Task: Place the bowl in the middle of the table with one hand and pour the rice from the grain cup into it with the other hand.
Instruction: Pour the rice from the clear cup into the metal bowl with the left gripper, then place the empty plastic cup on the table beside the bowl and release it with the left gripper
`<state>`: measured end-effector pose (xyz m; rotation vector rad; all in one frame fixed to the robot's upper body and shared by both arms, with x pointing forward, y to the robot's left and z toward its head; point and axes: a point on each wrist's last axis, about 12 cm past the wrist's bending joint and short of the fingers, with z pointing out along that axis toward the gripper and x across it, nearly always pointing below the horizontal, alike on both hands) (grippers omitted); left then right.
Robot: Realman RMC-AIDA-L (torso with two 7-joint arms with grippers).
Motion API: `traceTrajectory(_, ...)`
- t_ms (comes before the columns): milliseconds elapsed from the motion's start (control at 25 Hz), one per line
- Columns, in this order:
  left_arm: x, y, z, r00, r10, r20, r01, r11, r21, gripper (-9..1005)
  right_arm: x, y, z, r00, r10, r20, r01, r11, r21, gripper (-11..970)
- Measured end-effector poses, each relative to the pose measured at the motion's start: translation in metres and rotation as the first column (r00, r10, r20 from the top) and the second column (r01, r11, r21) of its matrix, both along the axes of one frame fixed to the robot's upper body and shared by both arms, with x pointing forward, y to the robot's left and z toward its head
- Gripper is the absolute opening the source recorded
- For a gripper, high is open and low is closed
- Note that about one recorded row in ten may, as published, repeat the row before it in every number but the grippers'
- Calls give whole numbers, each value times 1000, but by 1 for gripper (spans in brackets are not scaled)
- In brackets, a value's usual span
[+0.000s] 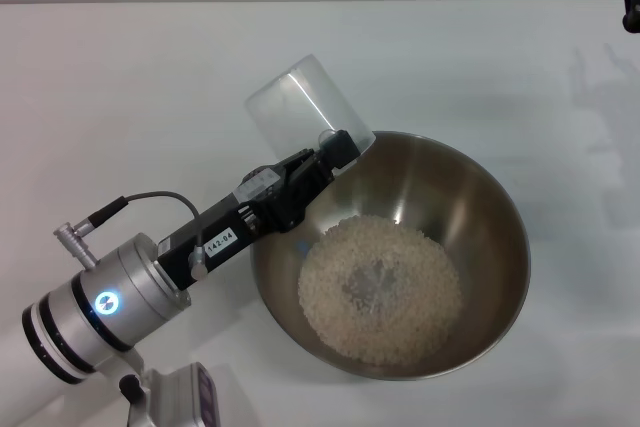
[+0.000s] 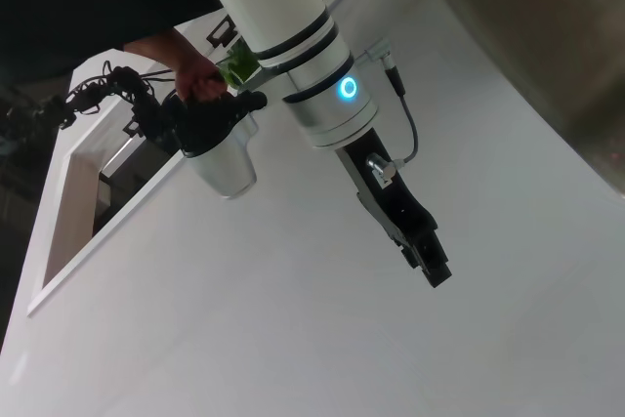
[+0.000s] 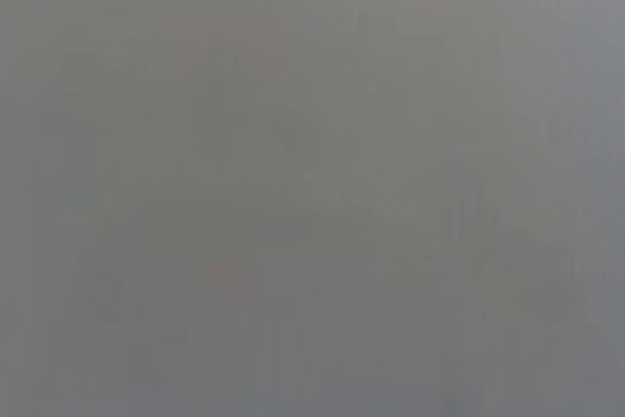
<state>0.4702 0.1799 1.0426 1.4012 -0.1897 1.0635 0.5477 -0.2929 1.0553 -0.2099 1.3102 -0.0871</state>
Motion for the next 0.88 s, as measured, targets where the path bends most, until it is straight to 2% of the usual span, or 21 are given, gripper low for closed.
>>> traceTrajectory(120, -1, 0, 0, 1000, -3, -24, 3, 1000, -20, 29, 0, 0, -1, 1000, -2, -5, 2, 1000, 1, 391)
traceTrajectory(320, -11, 0, 0, 978, -41, -206, 5, 985, -174, 28, 7, 4, -1, 1000, 6, -31, -6, 1000, 4, 391)
traceTrajectory(440, -14, 7, -1, 913, -94, -397, -48, 942, -332, 28, 10, 6, 0, 999, 14, -39, -13, 1000, 7, 391)
traceTrajectory(520, -17, 12, -2, 841, -164, -515, -96, 893, -441, 28, 11, 9, 0, 999, 21, -41, -21, 1000, 9, 391)
traceTrajectory(600, -20, 17, -3, 747, -261, -612, -159, 823, -545, 28, 13, 11, 0, 999, 26, -47, -26, 1000, 15, 391)
traceTrajectory(640, -20, 17, -3, 747, -261, -612, -159, 823, -545, 28, 13, 11, 0, 999, 26, -47, -26, 1000, 15, 391)
traceTrajectory(680, -21, 24, -4, 656, -358, -664, -237, 738, -632, 29, 14, 12, 1, 998, 28, -48, -27, 999, 22, 391)
traceTrajectory(720, -21, 27, -4, 636, -381, -671, -261, 712, -652, 29, 15, 13, 1, 998, 29, -48, -28, 999, 30, 392)
traceTrajectory(840, -14, 38, -5, 506, -531, -680, -423, 534, -732, 29, 16, 14, 2, 998, 36, -48, -33, 998, 61, 392)
traceTrajectory(880, -12, 40, -5, 493, -547, -677, -449, 507, -736, 28, 16, 14, 2, 998, 38, -47, -35, 997, 70, 392)
